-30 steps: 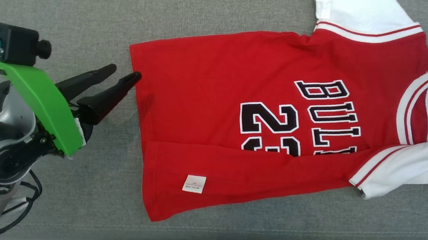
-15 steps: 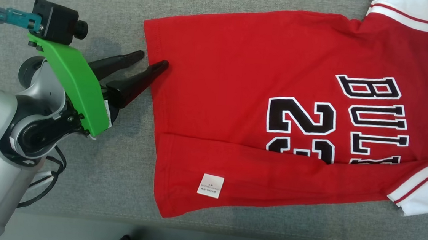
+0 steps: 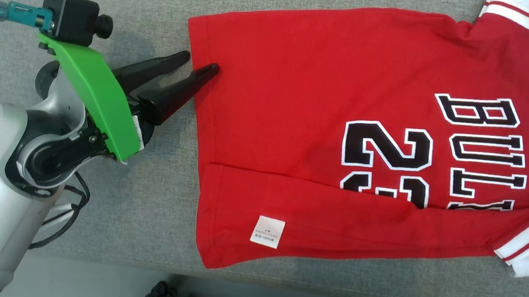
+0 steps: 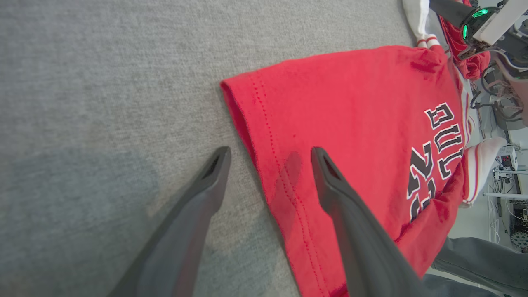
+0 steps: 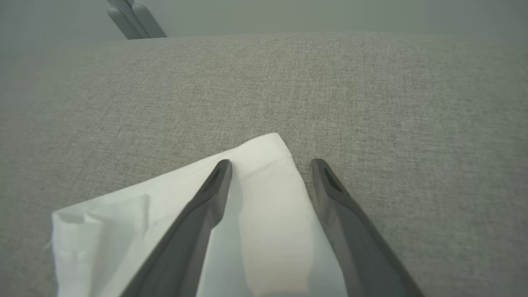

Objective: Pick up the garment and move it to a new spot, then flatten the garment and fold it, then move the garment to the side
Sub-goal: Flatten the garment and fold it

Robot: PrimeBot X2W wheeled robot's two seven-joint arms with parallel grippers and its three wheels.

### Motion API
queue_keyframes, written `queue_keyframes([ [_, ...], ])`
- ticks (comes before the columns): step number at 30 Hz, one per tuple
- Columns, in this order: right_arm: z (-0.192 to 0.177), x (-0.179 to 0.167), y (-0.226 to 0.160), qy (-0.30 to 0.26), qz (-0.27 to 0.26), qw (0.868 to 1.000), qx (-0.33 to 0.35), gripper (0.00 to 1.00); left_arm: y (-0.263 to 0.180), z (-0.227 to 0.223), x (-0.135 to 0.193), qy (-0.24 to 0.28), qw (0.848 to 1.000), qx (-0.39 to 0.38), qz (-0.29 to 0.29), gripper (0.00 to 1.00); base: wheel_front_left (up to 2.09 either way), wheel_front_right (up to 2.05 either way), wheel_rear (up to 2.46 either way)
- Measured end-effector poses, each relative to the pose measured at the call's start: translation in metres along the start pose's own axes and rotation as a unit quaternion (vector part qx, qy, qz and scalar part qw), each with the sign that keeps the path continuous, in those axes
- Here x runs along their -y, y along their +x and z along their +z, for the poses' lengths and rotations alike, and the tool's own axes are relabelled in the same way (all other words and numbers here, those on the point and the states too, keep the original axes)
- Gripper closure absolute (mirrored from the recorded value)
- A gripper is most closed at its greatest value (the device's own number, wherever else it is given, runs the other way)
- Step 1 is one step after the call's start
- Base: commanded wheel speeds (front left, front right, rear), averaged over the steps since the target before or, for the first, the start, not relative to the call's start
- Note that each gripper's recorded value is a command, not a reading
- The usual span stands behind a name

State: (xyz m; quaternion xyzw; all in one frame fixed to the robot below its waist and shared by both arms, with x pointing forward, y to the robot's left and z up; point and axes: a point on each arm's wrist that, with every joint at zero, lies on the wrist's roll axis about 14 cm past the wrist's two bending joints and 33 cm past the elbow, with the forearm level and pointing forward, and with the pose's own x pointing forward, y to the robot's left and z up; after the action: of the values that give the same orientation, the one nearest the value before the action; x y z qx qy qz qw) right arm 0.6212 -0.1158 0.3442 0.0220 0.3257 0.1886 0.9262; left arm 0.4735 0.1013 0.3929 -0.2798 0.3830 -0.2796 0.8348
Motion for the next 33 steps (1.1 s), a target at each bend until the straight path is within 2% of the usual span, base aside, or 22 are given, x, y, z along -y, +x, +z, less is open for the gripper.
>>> queue_keyframes([
  [20,-0.005,0.021,0.007,0.010,-0.028,0.999,-0.011,0.00,0.022,0.018,-0.001,0.024,1.000,0.013,-0.011,0.00,0.00,0.00,0.00],
  [21,-0.005,0.021,0.007,0.011,-0.028,0.999,-0.011,0.00,0.023,0.018,0.000,0.025,1.000,0.014,-0.013,0.03,0.00,0.00,0.00],
  [22,-0.004,0.020,0.008,0.012,-0.027,0.999,-0.012,0.00,0.024,0.018,0.001,0.025,0.999,0.015,-0.015,0.11,0.00,0.00,0.00],
  [25,-0.005,0.016,0.010,0.015,-0.022,1.000,-0.015,0.00,0.026,0.016,0.004,0.026,0.999,0.011,-0.019,0.51,0.00,0.00,0.00],
  [28,-0.005,0.013,0.011,0.014,-0.018,1.000,-0.019,0.00,0.027,0.014,0.005,0.025,0.999,0.010,-0.020,0.66,0.00,0.00,0.00],
  [31,-0.005,0.007,0.010,0.013,-0.010,1.000,-0.024,0.00,0.027,0.011,0.008,0.025,0.999,0.007,-0.021,0.73,0.00,0.00,0.00],
  [32,-0.006,0.004,0.010,0.013,-0.005,0.999,-0.029,0.10,0.026,0.011,0.009,0.025,0.999,0.007,-0.021,0.74,0.00,0.00,0.00],
  [33,-0.006,0.001,0.010,0.012,0.001,0.999,-0.032,0.15,0.026,0.011,0.009,0.026,0.999,0.007,-0.021,0.76,0.00,0.00,0.00],
])
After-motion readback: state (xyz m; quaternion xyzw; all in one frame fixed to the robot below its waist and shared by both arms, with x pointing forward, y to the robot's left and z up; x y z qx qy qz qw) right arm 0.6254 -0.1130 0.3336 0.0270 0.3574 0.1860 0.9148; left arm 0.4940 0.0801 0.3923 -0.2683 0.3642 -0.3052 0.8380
